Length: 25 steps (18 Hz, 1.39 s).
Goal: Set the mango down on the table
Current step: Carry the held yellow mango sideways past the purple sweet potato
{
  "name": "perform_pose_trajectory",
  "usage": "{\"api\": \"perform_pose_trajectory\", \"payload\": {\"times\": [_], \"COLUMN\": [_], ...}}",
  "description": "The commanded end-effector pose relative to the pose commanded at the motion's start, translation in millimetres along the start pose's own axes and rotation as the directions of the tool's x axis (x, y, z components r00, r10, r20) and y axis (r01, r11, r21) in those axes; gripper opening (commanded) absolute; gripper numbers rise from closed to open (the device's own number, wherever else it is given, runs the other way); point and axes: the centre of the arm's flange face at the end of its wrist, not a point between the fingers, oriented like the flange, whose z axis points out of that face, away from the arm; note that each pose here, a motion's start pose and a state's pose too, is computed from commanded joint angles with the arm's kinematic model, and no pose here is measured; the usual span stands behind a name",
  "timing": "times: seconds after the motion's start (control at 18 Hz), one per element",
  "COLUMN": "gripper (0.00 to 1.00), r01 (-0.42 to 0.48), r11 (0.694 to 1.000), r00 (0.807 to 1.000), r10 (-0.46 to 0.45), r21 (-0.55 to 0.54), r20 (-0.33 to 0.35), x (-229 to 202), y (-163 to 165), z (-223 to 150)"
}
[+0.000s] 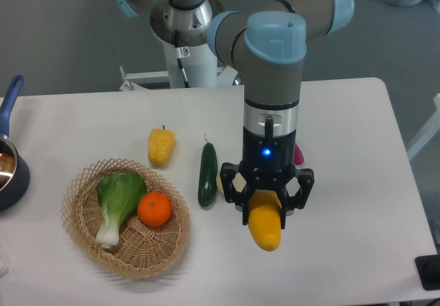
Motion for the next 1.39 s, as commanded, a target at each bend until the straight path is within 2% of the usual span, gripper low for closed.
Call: {"api": "perform_pose_trajectory", "payload": {"times": [0.39, 0.5, 0.78, 1.06, 1.22, 1.39], "gripper": [0.33, 0.33, 0.33, 0.32, 0.32, 0.32], "r01": [0.001, 0.008, -0.084, -0.149, -0.279, -0.39], "r11": [1.0, 1.0, 0.996, 0.987, 0.953, 0.908], "r00": [1.0, 1.0, 0.996, 0.989, 0.96, 0.921], "r10": [-0.001, -0.008, 0.084, 0.149, 0.277, 0.381], "r21": [-0.01, -0.007, -0.014, -0.068, -0.114, -0.153], "r20": [-0.005, 0.006, 0.014, 0.003, -0.034, -0.083], "x": [0, -11, -24, -45, -57, -80], "y": [5, 8, 15, 60, 102, 146], "z": [4, 1, -8, -5, 3, 17]}}
